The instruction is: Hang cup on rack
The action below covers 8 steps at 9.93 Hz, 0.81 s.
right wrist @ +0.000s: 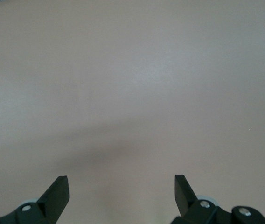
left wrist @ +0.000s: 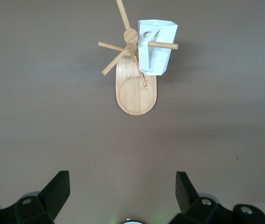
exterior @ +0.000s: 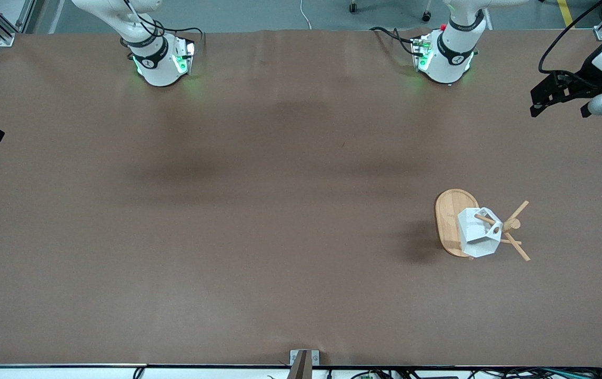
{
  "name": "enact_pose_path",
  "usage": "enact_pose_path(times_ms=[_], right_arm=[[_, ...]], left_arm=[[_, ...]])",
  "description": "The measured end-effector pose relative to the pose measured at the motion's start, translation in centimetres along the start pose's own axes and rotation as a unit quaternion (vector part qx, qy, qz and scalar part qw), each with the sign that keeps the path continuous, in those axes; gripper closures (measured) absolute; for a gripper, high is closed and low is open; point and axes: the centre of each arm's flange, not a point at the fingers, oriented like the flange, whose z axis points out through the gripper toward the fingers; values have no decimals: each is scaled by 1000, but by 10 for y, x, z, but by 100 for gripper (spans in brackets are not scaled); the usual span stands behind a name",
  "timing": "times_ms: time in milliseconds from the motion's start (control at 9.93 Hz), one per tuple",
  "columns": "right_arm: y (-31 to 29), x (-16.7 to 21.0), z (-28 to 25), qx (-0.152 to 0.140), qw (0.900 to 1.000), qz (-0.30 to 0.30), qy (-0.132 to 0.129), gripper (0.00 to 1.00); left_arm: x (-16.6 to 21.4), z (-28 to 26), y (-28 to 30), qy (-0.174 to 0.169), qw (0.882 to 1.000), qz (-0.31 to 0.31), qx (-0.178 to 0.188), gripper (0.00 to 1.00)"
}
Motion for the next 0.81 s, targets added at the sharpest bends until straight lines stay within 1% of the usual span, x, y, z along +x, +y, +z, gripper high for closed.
enact_pose_path(times_ms=[403,805], right_arm=[[0,0,0,0,1000,0,-1,0],[0,0,0,0,1000,0,-1,0]], left_arm=[[7,13,0,-12,1000,0,2,0],[8,6,-2,-6,1000,-1,1,0]])
